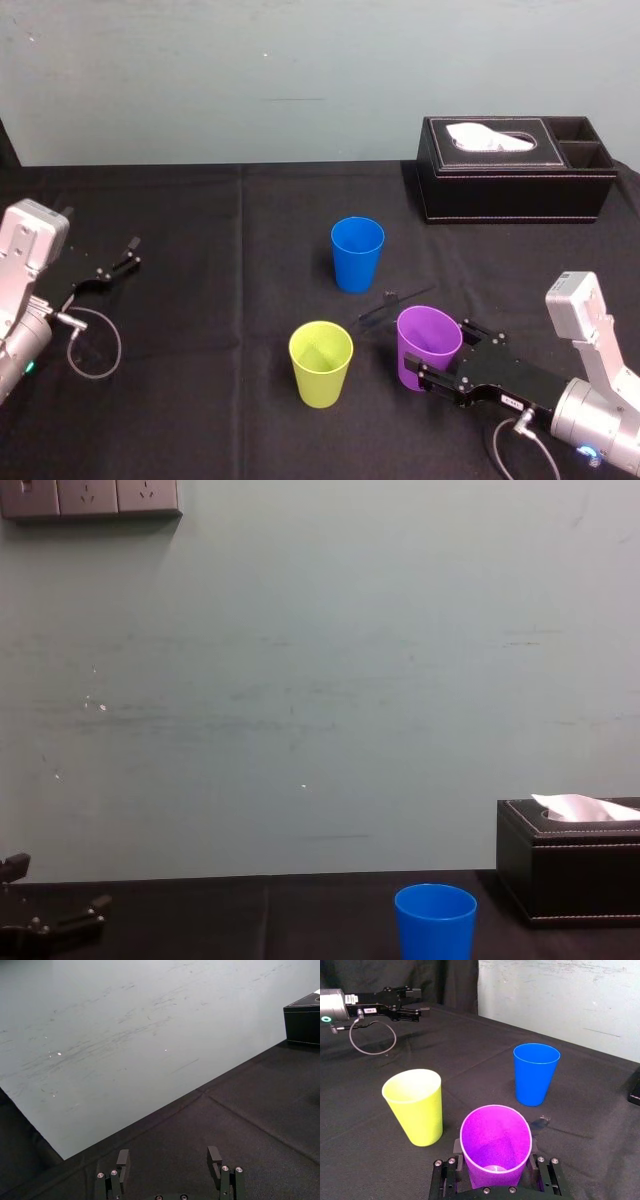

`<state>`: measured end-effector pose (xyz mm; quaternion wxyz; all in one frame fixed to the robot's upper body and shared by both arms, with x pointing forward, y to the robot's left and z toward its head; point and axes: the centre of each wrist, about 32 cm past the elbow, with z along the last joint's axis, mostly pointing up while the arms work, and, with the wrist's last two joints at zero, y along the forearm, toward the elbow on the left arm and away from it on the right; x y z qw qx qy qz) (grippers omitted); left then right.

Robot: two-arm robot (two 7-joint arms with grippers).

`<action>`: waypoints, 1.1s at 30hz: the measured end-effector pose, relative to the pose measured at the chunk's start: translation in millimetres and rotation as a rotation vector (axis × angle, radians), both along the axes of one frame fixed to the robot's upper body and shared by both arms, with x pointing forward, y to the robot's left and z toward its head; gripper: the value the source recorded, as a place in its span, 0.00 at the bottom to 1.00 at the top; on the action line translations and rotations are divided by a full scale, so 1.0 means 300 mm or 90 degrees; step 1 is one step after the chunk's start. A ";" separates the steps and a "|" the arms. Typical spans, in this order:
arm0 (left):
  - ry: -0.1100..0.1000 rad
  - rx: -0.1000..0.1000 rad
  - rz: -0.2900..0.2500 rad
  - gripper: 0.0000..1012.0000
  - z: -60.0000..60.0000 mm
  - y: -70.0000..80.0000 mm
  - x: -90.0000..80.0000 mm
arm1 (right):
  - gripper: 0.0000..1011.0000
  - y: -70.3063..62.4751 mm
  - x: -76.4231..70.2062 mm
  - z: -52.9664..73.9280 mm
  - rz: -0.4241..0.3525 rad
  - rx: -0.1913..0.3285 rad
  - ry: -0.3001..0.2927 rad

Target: Stack the three plastic cups sequentially using one hand.

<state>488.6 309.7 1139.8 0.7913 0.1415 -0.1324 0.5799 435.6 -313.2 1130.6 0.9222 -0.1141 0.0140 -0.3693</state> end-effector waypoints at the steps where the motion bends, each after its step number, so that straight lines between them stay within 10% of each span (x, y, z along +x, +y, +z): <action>1: 0.000 0.000 0.000 1.00 0.000 0.000 0.000 | 0.72 0.000 0.000 0.000 0.000 0.000 0.000; 17: 0.000 0.000 0.000 1.00 0.000 0.000 0.000 | 0.72 -0.002 -0.012 0.055 -0.023 -0.019 -0.006; 33: 0.000 0.000 0.000 1.00 0.000 0.000 0.000 | 0.72 0.002 0.044 0.270 -0.069 -0.016 -0.039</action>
